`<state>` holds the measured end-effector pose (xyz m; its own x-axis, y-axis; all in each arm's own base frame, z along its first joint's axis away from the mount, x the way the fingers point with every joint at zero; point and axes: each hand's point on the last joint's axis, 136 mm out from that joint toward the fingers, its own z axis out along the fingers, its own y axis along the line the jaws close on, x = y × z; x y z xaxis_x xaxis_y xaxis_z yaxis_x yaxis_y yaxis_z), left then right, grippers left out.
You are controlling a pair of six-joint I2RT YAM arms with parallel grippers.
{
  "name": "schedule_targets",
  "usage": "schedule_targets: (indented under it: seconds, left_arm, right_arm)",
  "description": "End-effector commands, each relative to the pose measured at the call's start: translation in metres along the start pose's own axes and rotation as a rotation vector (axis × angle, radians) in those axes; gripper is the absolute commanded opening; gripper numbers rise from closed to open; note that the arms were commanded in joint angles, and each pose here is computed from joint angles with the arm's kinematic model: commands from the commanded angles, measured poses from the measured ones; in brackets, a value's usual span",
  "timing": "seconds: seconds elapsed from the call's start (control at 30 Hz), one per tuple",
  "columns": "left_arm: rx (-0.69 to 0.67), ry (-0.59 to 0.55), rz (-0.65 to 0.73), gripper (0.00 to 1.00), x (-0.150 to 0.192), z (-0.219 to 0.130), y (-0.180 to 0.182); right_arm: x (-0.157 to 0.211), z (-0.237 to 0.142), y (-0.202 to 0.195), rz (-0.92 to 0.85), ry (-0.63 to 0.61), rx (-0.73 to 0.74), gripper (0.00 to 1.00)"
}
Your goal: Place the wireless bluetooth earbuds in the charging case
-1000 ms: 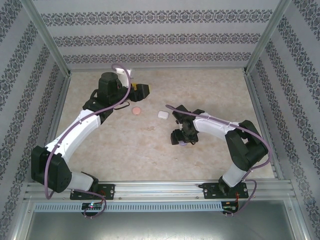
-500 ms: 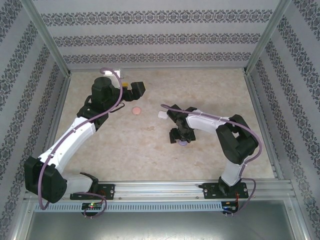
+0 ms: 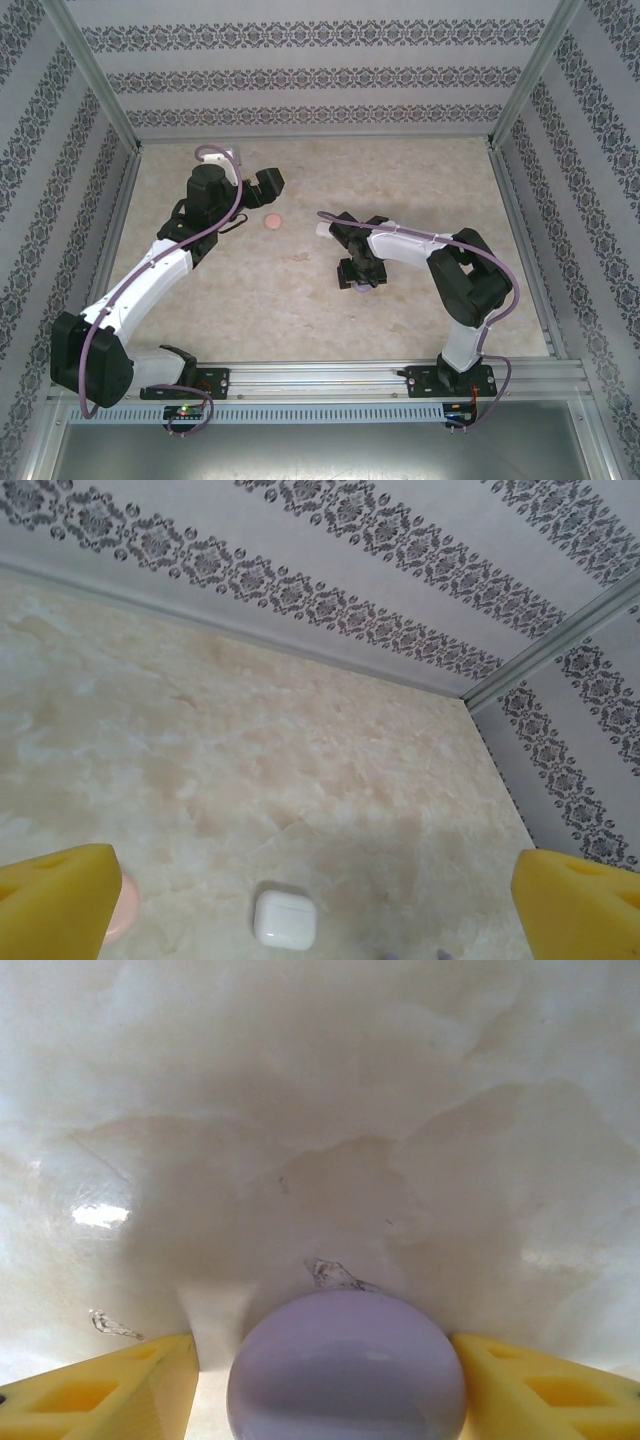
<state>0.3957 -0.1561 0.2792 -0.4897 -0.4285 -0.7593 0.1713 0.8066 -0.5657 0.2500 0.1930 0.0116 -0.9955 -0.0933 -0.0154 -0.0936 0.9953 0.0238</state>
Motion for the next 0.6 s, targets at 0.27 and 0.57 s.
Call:
schedule_targets:
  seconds: [0.27, 0.57]
  left_arm:
    - [0.001, 0.020, -0.193, 1.00, 0.009, -0.004, 0.007]
    - [0.104, 0.076, -0.024, 1.00, 0.034, 0.006, -0.004]
  right_arm:
    - [0.001, 0.006, -0.001, 0.047, 0.001, 0.014, 0.40]
    - [-0.032, -0.061, 0.023, 0.144, -0.188, -0.174, 0.35]
